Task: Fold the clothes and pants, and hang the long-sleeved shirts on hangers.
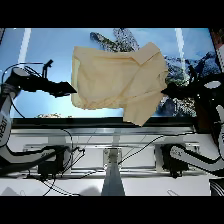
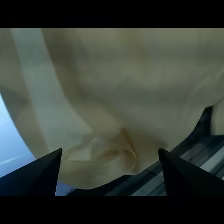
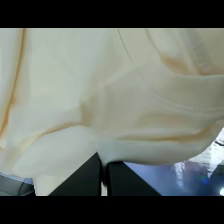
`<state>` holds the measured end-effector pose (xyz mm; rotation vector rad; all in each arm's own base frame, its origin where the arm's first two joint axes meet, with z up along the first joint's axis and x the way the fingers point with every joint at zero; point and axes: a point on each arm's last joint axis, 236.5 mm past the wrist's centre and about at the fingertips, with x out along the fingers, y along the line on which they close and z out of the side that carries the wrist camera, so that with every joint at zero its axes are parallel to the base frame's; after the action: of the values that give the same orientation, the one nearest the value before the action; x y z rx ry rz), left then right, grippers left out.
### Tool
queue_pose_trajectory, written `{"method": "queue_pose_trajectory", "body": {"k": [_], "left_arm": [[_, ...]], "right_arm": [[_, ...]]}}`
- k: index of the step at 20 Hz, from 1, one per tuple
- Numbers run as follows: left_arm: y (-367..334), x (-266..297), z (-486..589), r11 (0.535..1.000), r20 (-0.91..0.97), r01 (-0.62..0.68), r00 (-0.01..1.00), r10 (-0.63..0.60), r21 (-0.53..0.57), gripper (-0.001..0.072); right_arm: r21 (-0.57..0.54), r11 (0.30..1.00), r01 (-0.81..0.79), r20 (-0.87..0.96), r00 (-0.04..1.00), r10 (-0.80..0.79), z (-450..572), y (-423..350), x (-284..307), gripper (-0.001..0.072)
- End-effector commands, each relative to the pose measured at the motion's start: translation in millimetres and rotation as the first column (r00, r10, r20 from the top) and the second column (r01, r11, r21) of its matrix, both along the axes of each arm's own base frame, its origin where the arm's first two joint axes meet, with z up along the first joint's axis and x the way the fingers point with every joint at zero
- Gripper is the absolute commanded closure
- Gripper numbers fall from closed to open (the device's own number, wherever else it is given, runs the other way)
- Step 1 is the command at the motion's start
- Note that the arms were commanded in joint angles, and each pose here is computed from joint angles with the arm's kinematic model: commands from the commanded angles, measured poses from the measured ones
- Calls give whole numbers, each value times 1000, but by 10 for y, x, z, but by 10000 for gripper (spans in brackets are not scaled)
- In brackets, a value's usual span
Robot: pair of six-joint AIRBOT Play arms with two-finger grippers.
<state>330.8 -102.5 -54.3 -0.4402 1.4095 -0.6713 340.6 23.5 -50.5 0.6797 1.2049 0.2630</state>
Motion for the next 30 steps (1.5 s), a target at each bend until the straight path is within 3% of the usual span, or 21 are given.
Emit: {"method": "queue_pose_trajectory", "body": {"k": [1,4,5,6,7,9,15,18,19,21,25,26,30], "left_arm": [[-312,-245,-178,980,38,201,979,-200,-18,12],[-308,-416,-303,910,96,408,905,-413,74,13],[-201,-489,-382,880,71,458,880,-469,126,51],[-44,-578,-460,841,26,509,853,-522,183,165],[105,-672,-510,802,-24,555,825,-565,222,231],[237,-789,-527,764,-82,600,796,-600,238,228],[261,-668,-576,765,-48,579,805,-592,281,228],[214,-540,-591,787,-1,541,824,-566,297,232],[166,-514,-578,800,15,527,832,-554,285,288],[97,-492,-553,818,32,512,843,-537,263,493],[95,-491,-551,820,33,510,844,-535,261,518],[92,-491,-550,820,33,510,844,-535,260,677],[12,-430,-415,832,58,505,846,-529,231,695]], "right_arm": [[-7,1000,7,9,1000,-7,10,-22,29,699],[-7,1000,7,9,1000,-7,9,-22,29,699],[-7,1000,7,9,1000,-7,10,-22,29,699],[-7,1000,7,9,1000,-7,9,-22,29,699],[-7,1000,7,9,1000,-7,8,-23,29,699],[-8,1000,7,9,1000,-7,9,-24,29,699],[-8,1000,7,9,1000,-7,9,-24,29,699],[-8,1000,7,9,1000,-6,9,-23,28,699],[-8,1000,7,9,1000,-7,9,-24,29,699],[-8,1000,7,9,1000,-6,8,-23,28,699],[-8,1000,7,9,1000,-6,8,-23,28,699],[-8,1000,7,9,1000,-6,9,-23,28,699],[-12,1000,7,17,1000,-7,22,-34,48,699]]}}
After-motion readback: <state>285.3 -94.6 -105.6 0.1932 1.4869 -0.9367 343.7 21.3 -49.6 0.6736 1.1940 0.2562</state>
